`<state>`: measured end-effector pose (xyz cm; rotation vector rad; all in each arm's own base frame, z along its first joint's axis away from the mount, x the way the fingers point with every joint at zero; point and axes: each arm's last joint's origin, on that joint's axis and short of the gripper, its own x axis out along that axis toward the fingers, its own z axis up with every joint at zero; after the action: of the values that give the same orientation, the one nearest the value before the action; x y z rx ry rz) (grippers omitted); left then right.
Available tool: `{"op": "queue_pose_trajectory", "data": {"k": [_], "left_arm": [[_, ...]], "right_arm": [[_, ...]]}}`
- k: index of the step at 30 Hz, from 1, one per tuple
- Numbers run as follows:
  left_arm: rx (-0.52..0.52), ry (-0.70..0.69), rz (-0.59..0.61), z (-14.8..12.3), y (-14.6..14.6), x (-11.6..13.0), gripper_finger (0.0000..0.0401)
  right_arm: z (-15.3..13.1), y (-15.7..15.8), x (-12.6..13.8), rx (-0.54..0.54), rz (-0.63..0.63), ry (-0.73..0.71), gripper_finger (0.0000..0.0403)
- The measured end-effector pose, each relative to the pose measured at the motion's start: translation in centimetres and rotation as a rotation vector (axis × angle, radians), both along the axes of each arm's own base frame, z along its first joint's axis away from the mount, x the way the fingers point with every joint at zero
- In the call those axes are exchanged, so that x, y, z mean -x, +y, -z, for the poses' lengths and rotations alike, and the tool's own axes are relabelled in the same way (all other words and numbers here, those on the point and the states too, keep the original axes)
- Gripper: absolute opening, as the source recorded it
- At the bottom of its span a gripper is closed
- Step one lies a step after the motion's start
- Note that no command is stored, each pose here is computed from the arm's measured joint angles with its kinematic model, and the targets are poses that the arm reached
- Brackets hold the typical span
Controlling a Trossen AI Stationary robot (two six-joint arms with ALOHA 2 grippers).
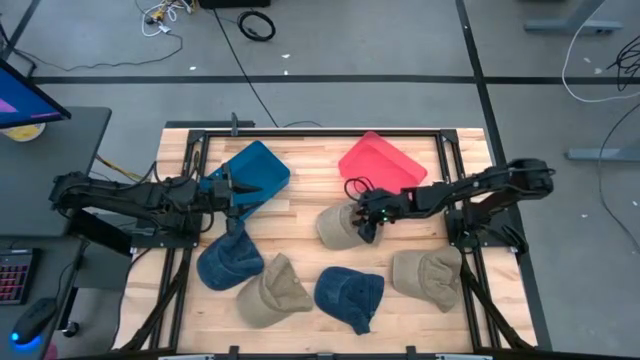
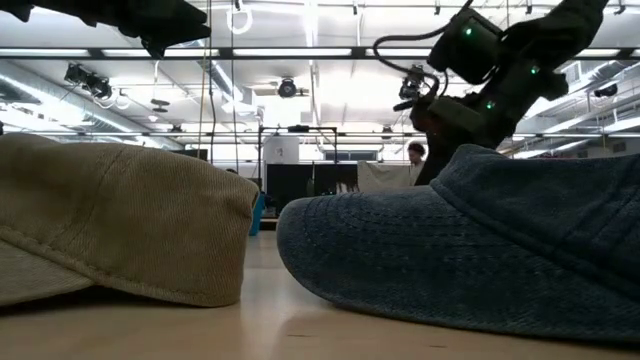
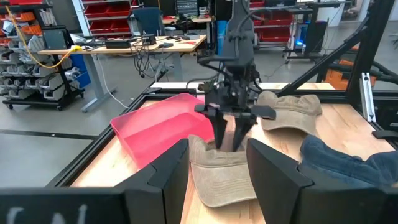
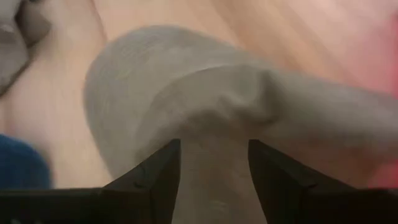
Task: Pick & Place hat
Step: Put the top brown cap into the red bin
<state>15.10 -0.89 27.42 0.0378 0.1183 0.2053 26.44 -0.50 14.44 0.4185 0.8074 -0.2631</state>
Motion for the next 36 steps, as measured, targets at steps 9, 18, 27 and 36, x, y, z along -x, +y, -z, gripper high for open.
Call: {"op": "queue_pose_trajectory", "data": {"k": [9, 18, 27, 36], "left_arm": [[0.0, 0.0, 0.0, 0.0, 0.0, 0.0, 0.0165], [0.001, 0.0, 0.0, 0.0, 0.0, 0.0, 0.0165], [0.0, 0.006, 0.0, 0.0, 0.0, -0.1, 0.0165], [-0.001, 0.011, 0.0, 0.1, 0.0, -0.1, 0.0165]], "right_arm": [[-0.3, 0.3, -1.1, -0.081, 0.042, -0.122, 0.0192], [-2.0, 1.1, -2.4, -0.078, -0.035, -0.164, 0.0192], [1.0, 2.5, -3.1, -0.028, -0.112, -0.023, 0.0192], [1.4, 2.6, -3.1, 0.024, -0.226, 0.0, 0.0101]]}}
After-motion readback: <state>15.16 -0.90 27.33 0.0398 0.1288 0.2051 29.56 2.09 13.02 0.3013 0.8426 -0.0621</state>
